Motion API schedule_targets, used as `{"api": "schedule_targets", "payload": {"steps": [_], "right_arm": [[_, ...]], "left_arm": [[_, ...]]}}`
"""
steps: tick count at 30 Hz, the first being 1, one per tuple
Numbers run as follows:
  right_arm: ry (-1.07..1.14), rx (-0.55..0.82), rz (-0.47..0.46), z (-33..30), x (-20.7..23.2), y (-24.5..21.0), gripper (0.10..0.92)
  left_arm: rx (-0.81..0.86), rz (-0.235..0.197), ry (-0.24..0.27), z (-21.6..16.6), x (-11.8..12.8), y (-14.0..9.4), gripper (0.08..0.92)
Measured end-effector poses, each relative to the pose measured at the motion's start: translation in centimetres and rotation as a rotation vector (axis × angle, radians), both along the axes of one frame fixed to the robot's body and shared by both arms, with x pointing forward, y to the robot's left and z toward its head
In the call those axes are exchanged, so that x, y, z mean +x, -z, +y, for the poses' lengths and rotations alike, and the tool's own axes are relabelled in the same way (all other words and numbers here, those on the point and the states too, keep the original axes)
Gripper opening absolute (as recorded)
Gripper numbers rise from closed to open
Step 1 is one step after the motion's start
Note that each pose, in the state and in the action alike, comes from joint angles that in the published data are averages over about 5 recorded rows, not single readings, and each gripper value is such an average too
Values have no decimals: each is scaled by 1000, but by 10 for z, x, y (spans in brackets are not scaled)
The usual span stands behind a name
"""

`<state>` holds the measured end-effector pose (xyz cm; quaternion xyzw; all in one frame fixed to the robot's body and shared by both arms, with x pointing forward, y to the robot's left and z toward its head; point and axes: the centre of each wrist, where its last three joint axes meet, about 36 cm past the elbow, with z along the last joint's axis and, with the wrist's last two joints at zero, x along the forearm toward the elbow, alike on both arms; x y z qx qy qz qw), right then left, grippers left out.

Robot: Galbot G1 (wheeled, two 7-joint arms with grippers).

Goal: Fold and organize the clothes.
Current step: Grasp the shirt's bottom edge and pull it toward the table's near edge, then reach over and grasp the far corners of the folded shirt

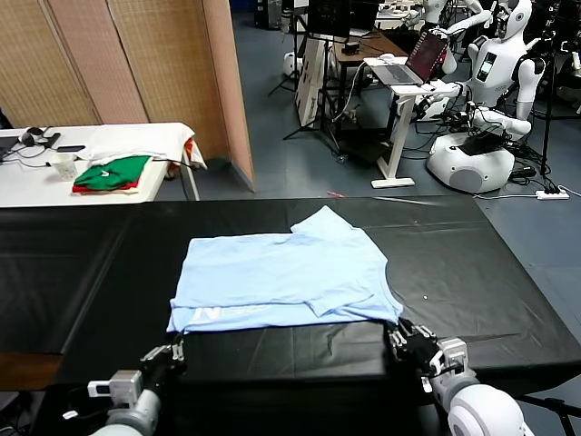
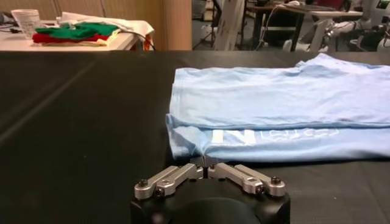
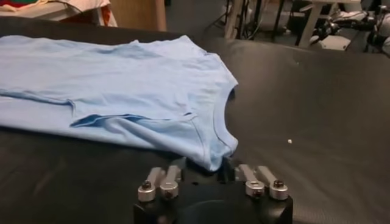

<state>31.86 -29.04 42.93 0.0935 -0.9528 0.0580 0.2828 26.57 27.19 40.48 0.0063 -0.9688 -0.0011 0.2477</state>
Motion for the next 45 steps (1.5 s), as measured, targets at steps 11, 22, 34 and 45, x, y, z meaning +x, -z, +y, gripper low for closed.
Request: {"api": "schedule_targets", "payload": {"steps": [11,22,34,45], "right_arm": [[20,-45,87,7,-37,-32,142],[7,-43,103,17,-58,-48,329],[-18,2,61,24,-65,-79,900],[-28,70,-78,19,-4,-86,907]], "left_arm": [[66,26,9,11,-18,-9,144],[95,76,-28,11,-38,-18,168],[149,109,-88,0,-57,-49,833],[8,38,-45,13,-14,-75,907]]}}
